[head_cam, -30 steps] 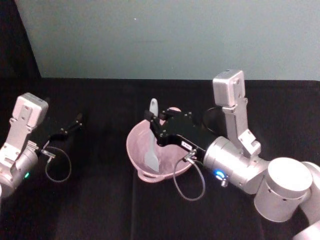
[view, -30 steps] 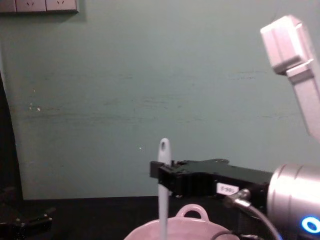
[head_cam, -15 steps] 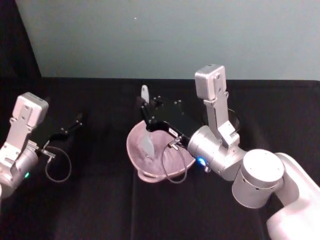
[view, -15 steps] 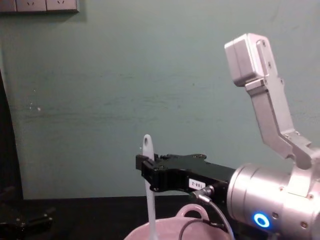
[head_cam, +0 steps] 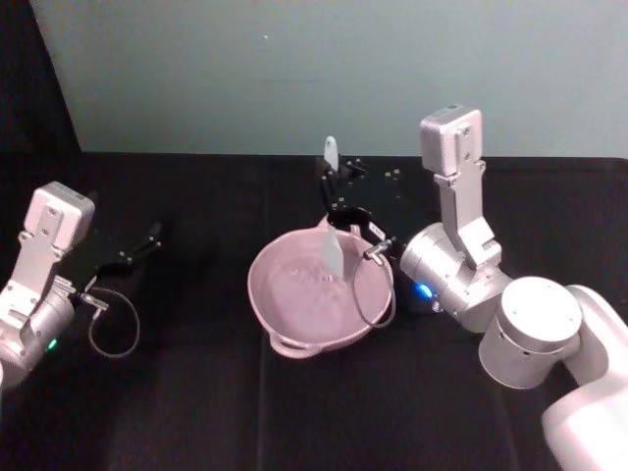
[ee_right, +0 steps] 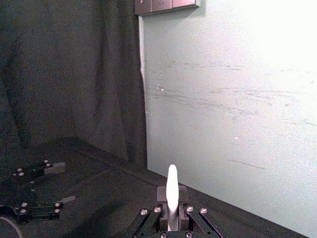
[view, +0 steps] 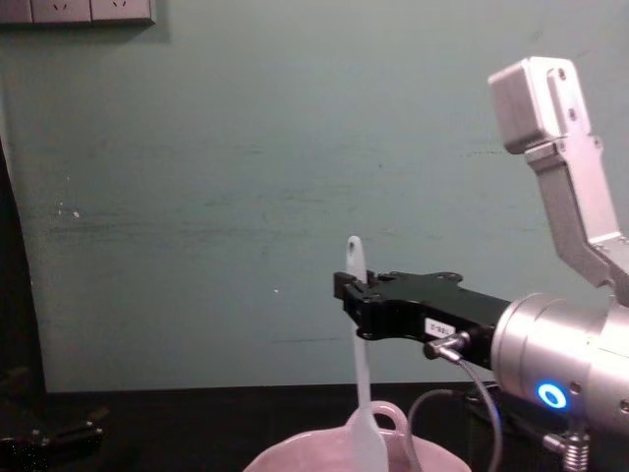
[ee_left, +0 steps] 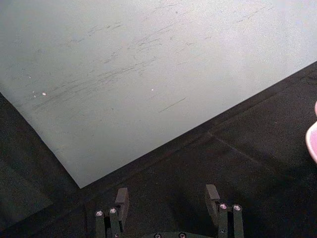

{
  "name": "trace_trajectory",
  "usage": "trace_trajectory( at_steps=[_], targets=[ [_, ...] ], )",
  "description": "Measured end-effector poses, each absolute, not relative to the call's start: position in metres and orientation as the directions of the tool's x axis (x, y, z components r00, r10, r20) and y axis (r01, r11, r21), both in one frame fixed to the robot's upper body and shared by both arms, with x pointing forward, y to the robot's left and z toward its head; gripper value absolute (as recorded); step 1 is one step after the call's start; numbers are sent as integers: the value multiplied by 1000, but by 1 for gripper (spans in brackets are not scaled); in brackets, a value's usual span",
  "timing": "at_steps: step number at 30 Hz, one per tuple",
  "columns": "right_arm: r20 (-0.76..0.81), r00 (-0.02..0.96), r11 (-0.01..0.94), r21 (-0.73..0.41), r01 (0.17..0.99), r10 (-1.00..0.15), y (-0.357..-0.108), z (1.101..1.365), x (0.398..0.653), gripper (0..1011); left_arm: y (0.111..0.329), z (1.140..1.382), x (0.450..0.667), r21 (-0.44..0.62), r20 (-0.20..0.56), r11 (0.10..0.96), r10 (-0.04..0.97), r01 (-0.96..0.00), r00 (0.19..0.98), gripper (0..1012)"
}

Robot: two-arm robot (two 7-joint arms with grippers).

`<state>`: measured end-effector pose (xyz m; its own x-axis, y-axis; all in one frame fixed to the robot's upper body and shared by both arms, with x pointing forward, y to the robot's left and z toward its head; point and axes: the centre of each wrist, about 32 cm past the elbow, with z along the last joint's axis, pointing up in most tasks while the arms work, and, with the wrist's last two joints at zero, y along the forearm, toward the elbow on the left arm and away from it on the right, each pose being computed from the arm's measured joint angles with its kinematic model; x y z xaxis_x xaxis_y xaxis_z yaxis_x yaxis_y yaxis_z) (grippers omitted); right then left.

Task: Use the one hand to pick up the spoon and stir the clear water in the bowl.

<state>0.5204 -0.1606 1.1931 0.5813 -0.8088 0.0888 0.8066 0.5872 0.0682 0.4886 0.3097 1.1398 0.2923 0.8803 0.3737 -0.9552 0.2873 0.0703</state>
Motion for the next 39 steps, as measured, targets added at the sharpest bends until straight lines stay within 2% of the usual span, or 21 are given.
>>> trace_trajectory(
  at_steps=[7, 16, 20, 26, 39],
  targets=[
    [102, 559, 564, 27, 825, -823, -176, 1196, 512, 119, 310, 1140, 489, 70, 374, 287, 880, -955, 292, 1011],
    [49, 614, 614, -13, 789, -788, -188, 1205, 487, 120, 310, 1140, 489, 70, 374, 287, 880, -955, 292, 1011],
    [9, 660, 659, -18, 751, -751, -183, 1208, 473, 120, 310, 1140, 489, 70, 374, 287, 880, -955, 292, 1011],
    [-14, 698, 698, -20, 716, -716, -170, 1203, 467, 120, 310, 1140, 489, 70, 374, 287, 880, -955, 292, 1011],
    [-22, 691, 691, 30, 723, -722, -144, 1191, 486, 120, 310, 1140, 489, 70, 374, 287, 880, -955, 292, 1011]
  ],
)
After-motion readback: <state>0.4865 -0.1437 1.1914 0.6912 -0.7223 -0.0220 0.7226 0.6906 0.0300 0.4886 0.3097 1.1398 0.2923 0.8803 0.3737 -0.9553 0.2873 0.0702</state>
